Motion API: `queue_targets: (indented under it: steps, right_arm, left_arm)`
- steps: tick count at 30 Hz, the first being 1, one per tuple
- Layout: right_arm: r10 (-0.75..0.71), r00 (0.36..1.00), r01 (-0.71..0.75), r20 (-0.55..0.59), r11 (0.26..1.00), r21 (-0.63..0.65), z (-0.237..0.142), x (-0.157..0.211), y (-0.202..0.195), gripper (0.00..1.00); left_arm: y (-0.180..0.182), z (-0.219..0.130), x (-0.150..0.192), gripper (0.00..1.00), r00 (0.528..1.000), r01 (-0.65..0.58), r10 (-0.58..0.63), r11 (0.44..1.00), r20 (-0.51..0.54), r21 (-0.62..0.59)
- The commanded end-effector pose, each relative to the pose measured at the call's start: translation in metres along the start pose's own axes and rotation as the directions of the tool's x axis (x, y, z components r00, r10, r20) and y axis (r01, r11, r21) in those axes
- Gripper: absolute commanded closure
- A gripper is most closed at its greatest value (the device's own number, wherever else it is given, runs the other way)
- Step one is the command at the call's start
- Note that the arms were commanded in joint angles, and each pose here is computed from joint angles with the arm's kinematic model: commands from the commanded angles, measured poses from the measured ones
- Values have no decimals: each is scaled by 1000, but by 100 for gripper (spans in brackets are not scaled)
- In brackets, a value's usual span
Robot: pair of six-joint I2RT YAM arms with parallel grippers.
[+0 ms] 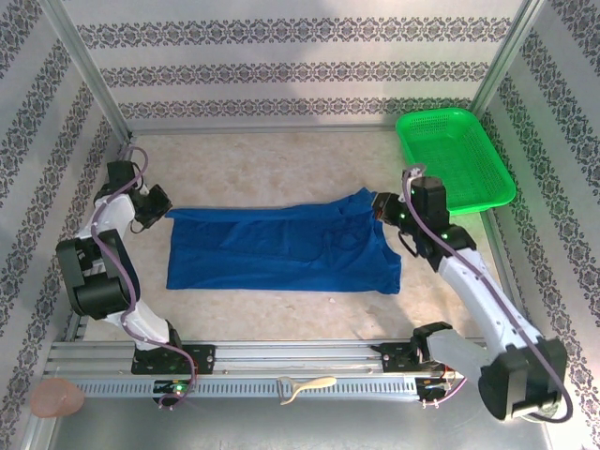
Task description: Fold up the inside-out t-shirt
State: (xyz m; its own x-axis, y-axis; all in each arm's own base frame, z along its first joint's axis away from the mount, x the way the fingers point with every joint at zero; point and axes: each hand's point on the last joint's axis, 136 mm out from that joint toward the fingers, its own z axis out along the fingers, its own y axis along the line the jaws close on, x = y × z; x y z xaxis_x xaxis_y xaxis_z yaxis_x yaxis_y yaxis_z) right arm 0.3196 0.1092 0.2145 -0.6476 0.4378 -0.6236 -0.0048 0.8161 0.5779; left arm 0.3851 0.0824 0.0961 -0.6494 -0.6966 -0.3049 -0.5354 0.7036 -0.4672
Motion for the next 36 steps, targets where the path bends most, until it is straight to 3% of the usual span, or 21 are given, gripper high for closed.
queue_targets:
  steps: [1,4,5,7,8,9,12,16,22,28,36]
  right_arm:
    - [27,999,-26,-23,998,55,-9,30,-18,100]
    - [74,996,-71,-41,994,78,-16,65,-38,100]
    - [91,995,-86,-50,991,100,-19,78,-47,100]
    - [104,994,-95,-42,982,163,-29,93,-66,69]
    - [107,994,-100,-25,974,203,-36,96,-76,59]
    - [97,995,-94,-6,969,227,-43,95,-82,56]
    - [45,999,-45,2,972,229,-50,83,-75,55]
    - [-16,995,31,-98,986,162,-28,76,-45,57]
    - [-13,967,41,-253,994,104,19,106,-14,56]
    - [4,948,52,-319,985,166,46,143,-15,51]
    - [44,945,45,-323,963,264,62,154,-31,49]
  left_arm:
    - [11,2,12,100,999,34,-34,999,2,6]
    - [25,11,25,100,998,54,-54,998,-15,-20]
    - [28,13,26,90,997,71,-72,997,-21,-24]
    - [30,11,20,60,996,89,-89,996,-14,-24]
    - [30,8,15,48,996,89,-89,996,-3,-32]
    - [27,2,9,40,997,78,-77,996,15,-36]
    - [12,-20,-4,30,996,55,-54,998,71,-9]
    - [-18,-39,-4,24,994,20,-28,997,103,74]
    - [-53,-4,26,22,999,-27,30,990,-23,137]
    - [-44,39,46,22,988,-66,74,996,-132,65]
    - [-32,56,53,22,984,-68,72,997,-161,30]
